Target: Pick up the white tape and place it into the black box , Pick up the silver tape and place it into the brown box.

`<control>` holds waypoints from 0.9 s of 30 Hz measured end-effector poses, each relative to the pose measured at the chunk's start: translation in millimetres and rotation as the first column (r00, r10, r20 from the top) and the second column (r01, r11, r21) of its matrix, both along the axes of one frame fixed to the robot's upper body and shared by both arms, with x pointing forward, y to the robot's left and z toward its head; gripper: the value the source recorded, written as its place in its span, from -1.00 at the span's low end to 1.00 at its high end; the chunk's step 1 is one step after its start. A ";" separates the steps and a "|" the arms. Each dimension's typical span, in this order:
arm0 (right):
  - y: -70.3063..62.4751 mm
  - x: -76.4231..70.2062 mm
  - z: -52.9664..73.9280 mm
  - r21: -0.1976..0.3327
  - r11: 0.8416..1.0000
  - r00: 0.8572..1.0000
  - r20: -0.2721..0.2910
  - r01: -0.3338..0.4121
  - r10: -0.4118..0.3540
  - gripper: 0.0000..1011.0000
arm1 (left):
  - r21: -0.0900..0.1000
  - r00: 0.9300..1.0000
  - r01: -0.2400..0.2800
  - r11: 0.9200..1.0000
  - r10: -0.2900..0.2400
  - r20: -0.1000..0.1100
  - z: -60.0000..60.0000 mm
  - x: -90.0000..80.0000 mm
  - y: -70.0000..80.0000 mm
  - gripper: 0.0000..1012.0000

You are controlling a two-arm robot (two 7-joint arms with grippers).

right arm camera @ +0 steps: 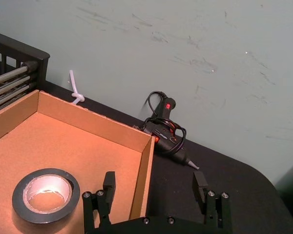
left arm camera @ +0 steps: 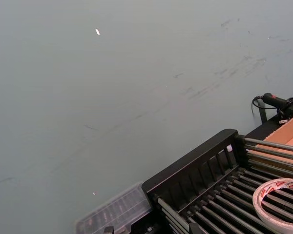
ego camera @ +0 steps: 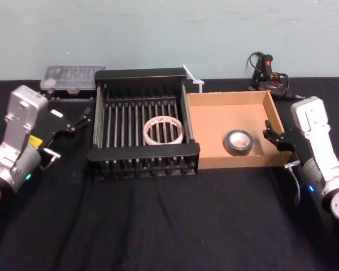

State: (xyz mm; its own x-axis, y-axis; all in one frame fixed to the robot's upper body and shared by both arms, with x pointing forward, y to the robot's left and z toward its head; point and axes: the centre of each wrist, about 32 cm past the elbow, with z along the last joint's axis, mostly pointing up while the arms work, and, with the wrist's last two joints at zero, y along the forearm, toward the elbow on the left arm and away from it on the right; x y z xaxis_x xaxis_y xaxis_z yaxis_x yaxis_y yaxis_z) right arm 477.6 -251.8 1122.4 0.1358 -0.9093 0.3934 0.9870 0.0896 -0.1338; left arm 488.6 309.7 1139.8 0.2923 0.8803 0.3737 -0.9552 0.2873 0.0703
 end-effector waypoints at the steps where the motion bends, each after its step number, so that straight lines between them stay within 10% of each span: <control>1: 0.0 0.0 0.0 0.000 1.000 1.000 0.000 0.000 0.000 0.98 | 0.000 1.000 0.000 1.000 0.000 0.000 0.0 0.0 0.0 0.98; 27: 0.3 0.0 0.1 -0.001 1.000 1.000 0.001 0.001 -0.001 0.98 | 0.000 1.000 0.000 1.000 0.000 0.000 0.0 0.0 0.0 0.98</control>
State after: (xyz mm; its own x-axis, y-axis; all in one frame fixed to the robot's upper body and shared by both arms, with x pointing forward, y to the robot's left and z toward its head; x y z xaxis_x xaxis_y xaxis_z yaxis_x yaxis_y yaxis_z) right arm 477.6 -251.5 1122.5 0.1350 -0.9090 0.3942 0.9871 0.0888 -0.1332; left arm 488.6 309.7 1139.8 0.2923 0.8803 0.3737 -0.9553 0.2873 0.0703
